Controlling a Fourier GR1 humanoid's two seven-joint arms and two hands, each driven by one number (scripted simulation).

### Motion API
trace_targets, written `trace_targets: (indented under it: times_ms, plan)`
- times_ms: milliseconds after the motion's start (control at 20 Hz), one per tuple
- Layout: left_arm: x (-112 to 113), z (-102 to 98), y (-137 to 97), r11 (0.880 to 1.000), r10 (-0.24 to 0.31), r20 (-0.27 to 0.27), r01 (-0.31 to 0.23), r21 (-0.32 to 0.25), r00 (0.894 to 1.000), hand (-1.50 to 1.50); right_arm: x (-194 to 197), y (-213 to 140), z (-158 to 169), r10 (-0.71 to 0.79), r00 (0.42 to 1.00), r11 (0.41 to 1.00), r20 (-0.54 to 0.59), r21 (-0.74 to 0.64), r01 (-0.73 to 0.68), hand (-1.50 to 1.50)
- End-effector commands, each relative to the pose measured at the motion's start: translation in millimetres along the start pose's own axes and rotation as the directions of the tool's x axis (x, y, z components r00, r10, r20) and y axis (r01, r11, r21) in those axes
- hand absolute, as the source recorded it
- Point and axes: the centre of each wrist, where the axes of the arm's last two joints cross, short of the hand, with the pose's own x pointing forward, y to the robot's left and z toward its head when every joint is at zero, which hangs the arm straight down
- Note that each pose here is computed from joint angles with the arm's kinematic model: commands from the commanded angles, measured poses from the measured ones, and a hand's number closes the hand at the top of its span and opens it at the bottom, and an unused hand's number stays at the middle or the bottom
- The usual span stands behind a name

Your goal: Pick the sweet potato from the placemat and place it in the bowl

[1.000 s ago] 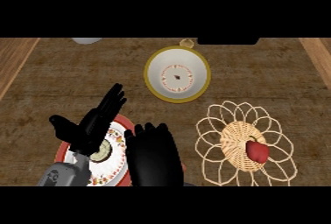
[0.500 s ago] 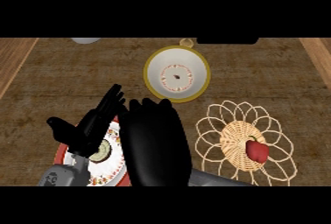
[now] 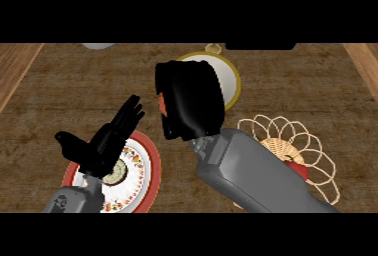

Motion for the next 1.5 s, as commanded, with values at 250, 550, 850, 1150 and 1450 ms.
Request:
trace_targets:
  times_ms: [250,550,850,1150,1450]
  plan:
    - [9,-2,-8,1.0,-0.011,0.01,0.011,-0.014,1.0,0.0,-43,34,-75,0.023,0.999,1.0,-0.03,-0.017,-0.023,1.5]
    - [13,-13,-2,1.0,0.011,0.01,-0.011,-0.025,1.0,0.0,-88,71,-97,0.125,0.991,0.992,-0.054,-0.03,-0.126,1.5]
    - [0,-10,-25,0.999,0.003,0.006,-0.002,-0.053,1.0,0.0,-107,75,-114,0.167,0.953,0.979,-0.254,0.161,-0.128,1.5]
    - [10,-11,-19,0.998,-0.024,0.008,0.024,-0.059,1.0,0.0,-148,94,-102,-0.016,0.971,0.992,-0.238,0.115,0.045,-1.5]
    - [7,-6,-13,0.998,-0.029,0.002,0.029,-0.055,1.0,0.0,-150,84,-103,-0.429,0.882,0.902,-0.196,-0.153,0.404,-1.5]
